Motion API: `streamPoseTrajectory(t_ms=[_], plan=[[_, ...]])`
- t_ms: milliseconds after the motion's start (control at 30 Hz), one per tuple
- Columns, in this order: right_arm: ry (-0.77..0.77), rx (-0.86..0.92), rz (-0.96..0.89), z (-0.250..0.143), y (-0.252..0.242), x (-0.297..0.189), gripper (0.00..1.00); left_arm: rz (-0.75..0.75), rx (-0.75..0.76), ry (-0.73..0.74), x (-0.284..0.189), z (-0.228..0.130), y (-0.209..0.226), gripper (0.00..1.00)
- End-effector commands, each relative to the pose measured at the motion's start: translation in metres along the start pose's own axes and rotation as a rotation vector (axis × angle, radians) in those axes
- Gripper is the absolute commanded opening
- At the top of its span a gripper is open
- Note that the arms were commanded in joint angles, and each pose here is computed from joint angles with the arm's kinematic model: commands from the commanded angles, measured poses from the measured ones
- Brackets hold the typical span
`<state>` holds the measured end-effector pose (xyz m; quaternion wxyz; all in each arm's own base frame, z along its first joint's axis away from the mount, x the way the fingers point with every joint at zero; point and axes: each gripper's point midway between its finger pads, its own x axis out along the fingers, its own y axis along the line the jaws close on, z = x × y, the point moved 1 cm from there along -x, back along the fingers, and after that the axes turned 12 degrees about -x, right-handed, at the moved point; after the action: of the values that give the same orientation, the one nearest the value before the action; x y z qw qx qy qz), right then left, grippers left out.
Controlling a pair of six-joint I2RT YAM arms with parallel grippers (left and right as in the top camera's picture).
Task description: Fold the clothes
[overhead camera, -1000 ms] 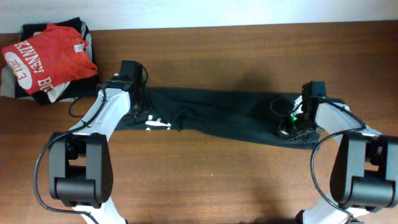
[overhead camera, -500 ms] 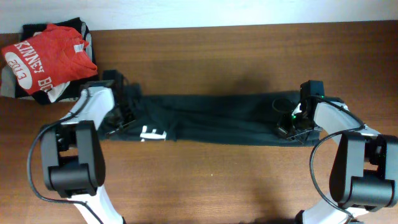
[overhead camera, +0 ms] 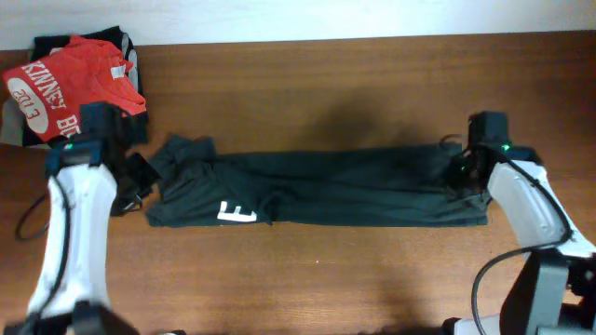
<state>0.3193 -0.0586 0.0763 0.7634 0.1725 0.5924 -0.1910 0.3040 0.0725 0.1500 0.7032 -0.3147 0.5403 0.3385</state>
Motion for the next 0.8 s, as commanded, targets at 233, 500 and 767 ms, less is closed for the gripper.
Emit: streamPoseTrajectory(t_ms=[233, 500, 767], plan=[[0.069, -0.336, 0.488, -0.024, 0.105, -0.031, 0.73, -0.263, 0.545, 0.278, -0.01, -0.137, -0.098, 0.66], [0.087, -0.334, 0.482, -0.027, 0.106, -0.026, 0.74, 0.078, 0.935, 0.085, 0.05, -0.191, -0.107, 0.66], [0.087, -0.333, 0.468, -0.026, 0.104, -0.024, 0.74, 0.122, 1.001, 0.031, 0.078, -0.186, -0.118, 0.38]])
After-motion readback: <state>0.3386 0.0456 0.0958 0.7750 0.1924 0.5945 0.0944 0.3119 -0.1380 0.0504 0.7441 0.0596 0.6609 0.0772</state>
